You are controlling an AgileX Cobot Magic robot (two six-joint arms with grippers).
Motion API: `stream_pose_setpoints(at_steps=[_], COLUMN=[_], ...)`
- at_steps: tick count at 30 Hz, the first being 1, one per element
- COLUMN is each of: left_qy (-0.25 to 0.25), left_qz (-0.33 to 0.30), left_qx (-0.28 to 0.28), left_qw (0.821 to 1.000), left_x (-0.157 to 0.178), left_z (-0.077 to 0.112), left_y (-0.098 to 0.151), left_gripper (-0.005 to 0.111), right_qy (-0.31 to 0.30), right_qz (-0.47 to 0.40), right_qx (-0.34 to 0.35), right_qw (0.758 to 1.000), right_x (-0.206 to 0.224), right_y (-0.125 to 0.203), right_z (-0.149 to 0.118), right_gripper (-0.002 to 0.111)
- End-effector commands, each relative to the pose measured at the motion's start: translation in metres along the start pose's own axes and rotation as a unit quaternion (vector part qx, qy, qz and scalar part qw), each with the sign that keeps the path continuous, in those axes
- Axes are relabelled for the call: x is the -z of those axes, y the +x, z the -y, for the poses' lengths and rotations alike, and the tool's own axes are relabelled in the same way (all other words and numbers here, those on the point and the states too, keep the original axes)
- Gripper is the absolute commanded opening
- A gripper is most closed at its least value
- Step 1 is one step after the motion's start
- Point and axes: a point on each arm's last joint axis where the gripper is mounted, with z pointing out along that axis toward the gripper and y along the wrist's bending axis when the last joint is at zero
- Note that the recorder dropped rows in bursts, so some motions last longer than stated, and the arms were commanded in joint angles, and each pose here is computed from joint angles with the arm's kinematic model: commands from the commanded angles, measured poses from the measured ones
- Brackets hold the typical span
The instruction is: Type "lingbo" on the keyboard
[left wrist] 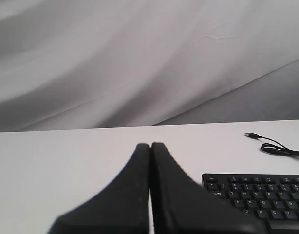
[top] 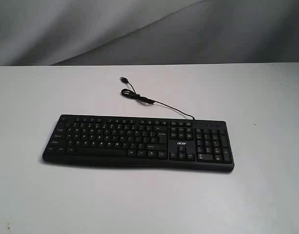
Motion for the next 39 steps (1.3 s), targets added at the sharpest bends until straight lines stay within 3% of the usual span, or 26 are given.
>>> stream_pose_setpoints(at_steps=[1, 7, 12, 15, 19, 21, 25, 31, 35, 39], left_qy=[0.004, 0.004, 0.004, 0.004, 0.004, 0.004, 0.004, 0.004, 0.004, 0.004], left_qz=[0.005, 0.005, 0.005, 0.005, 0.005, 0.005, 0.005, 0.005, 0.005, 0.005], left_qx=[0.001, 0.001, 0.001, 0.001, 0.001, 0.001, 0.001, 0.001, 0.001, 0.001], left_qw=[1.0, 1.0, 1.0, 1.0, 1.0, 1.0, 1.0, 1.0, 1.0, 1.0], left_x=[0.0, 0.0, 0.0, 0.0, 0.0, 0.0, 0.0, 0.0, 0.0, 0.0], left_z=[0.001, 0.001, 0.001, 0.001, 0.001, 0.001, 0.001, 0.001, 0.001, 0.001], left_y=[0.001, 0.001, 0.001, 0.001, 0.001, 0.001, 0.001, 0.001, 0.001, 0.001], left_gripper=[0.001, 0.001, 0.001, 0.001, 0.001, 0.001, 0.001, 0.001, 0.001, 0.001], right_qy=[0.006, 0.009, 0.012, 0.015, -0.028, -0.057, -0.089, -0.128, -0.173, -0.177], right_qz=[0.017, 0.161, 0.207, 0.283, 0.375, 0.399, 0.391, 0.267, 0.201, 0.108], right_qx=[0.002, -0.018, -0.018, -0.027, -0.206, -0.245, -0.117, -0.088, -0.041, -0.018], right_qw=[1.0, 0.987, 0.978, 0.959, 0.903, 0.882, 0.909, 0.951, 0.963, 0.978], right_x=[0.0, 0.005, 0.008, 0.014, 0.026, 0.029, 0.033, 0.003, -0.042, -0.11], right_y=[-0.002, -0.028, -0.036, -0.048, -0.062, -0.066, -0.084, -0.144, -0.192, -0.22], right_z=[0.001, 0.002, 0.003, 0.004, 0.009, 0.008, -0.008, -0.022, -0.035, -0.036], right_gripper=[0.0, 0.0, 0.0, 0.0, 0.0, 0.0, 0.0, 0.0, 0.0, 0.0])
